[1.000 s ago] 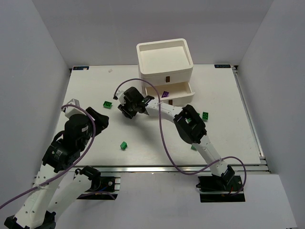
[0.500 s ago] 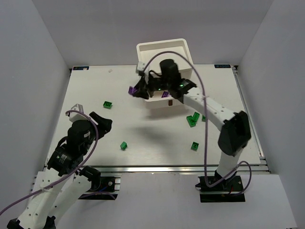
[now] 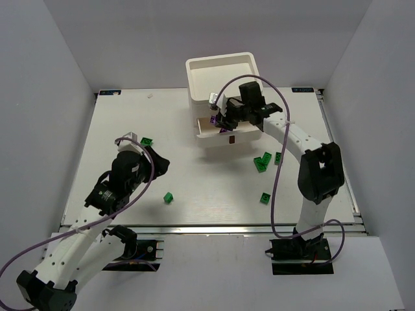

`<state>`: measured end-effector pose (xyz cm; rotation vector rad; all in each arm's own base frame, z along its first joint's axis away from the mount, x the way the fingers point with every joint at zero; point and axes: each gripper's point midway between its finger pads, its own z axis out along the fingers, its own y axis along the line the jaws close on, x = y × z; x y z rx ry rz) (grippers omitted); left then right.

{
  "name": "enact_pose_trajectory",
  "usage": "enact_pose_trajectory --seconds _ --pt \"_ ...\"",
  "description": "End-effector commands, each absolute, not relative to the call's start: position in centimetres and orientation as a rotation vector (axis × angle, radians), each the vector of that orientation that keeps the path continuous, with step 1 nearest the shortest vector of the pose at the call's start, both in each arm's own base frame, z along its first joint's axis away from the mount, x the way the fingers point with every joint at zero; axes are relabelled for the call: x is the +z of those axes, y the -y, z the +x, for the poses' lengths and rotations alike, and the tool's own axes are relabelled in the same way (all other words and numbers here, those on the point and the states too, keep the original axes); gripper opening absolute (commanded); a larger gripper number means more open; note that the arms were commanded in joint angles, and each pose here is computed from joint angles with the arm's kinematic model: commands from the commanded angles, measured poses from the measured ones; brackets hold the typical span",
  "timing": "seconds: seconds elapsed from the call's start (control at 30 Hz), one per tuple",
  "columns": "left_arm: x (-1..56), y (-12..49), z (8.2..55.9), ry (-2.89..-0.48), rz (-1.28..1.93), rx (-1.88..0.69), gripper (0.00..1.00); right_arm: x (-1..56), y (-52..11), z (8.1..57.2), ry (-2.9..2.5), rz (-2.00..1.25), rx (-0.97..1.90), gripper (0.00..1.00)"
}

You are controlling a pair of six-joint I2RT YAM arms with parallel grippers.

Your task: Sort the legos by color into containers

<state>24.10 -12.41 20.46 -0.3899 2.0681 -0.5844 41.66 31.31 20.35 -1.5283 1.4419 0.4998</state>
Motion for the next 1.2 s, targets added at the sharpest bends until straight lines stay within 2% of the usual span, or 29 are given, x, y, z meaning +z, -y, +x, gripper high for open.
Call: enact_pose_trajectory --seconds 0.0,0.03,0.07,0.13,0.23,0.43,0.5,0.53,0.67,0.77,0.93,1.0,1.17 --pt "21.8 13.6 24.5 -2.027 -0.319 -0.644 0.72 21.5 -31.1 43.0 -1.396 -1.575 0.428 0.18" --pt "21.7 13.6 24.6 -2.023 -0.318 -0.643 0.72 22.5 -31.5 43.6 -1.386 -1.567 0.423 0.28" --pt "21.6 13.6 24.6 -2.025 -0.319 -0.645 0.72 22.6 -31.4 43.8 -1.395 -1.568 0.427 0.42" --pt "21.6 13.6 24.6 -2.025 -0.319 -0.647 0.72 23.0 -31.4 43.4 -1.398 -1.575 0.468 0.55" --pt "21.6 13.7 24.6 -2.024 -0.317 -0.652 0.72 24.4 -31.1 42.7 -1.385 -1.556 0.504 0.6" --pt "21.2 13.9 24.8 -2.032 -0.316 -0.651 0.72 27.0 -30.6 40.5 -1.349 -1.521 0.617 0.51" --pt "21.3 13.9 24.9 -2.032 -0.312 -0.649 0.72 27.3 -30.3 38.8 -1.302 -1.578 0.677 0.16" --pt "21.2 13.9 24.9 -2.035 -0.311 -0.646 0.72 27.7 -30.2 37.4 -1.233 -1.615 0.748 0.01" --pt "21.0 14.0 25.0 -2.036 -0.316 -0.648 0.72 23.7 -27.6 31.2 -1.098 -1.91 0.879 0.0" --pt "20.8 14.0 25.1 -2.036 -0.32 -0.649 0.72 20.4 -26.8 31.0 -1.086 -2.041 0.862 0.0" --pt "20.8 14.2 25.3 -2.032 -0.323 -0.657 0.72 16.8 -26.9 35.0 -1.322 -1.953 0.701 0.0" --pt "20.8 14.3 25.4 -2.031 -0.327 -0.661 0.72 17.4 -27.6 38.0 -1.296 -1.887 0.534 0.0" --pt "20.7 14.6 25.6 -2.034 -0.329 -0.675 0.72 15.9 -28.0 41.5 -1.42 -1.774 0.395 0.0"
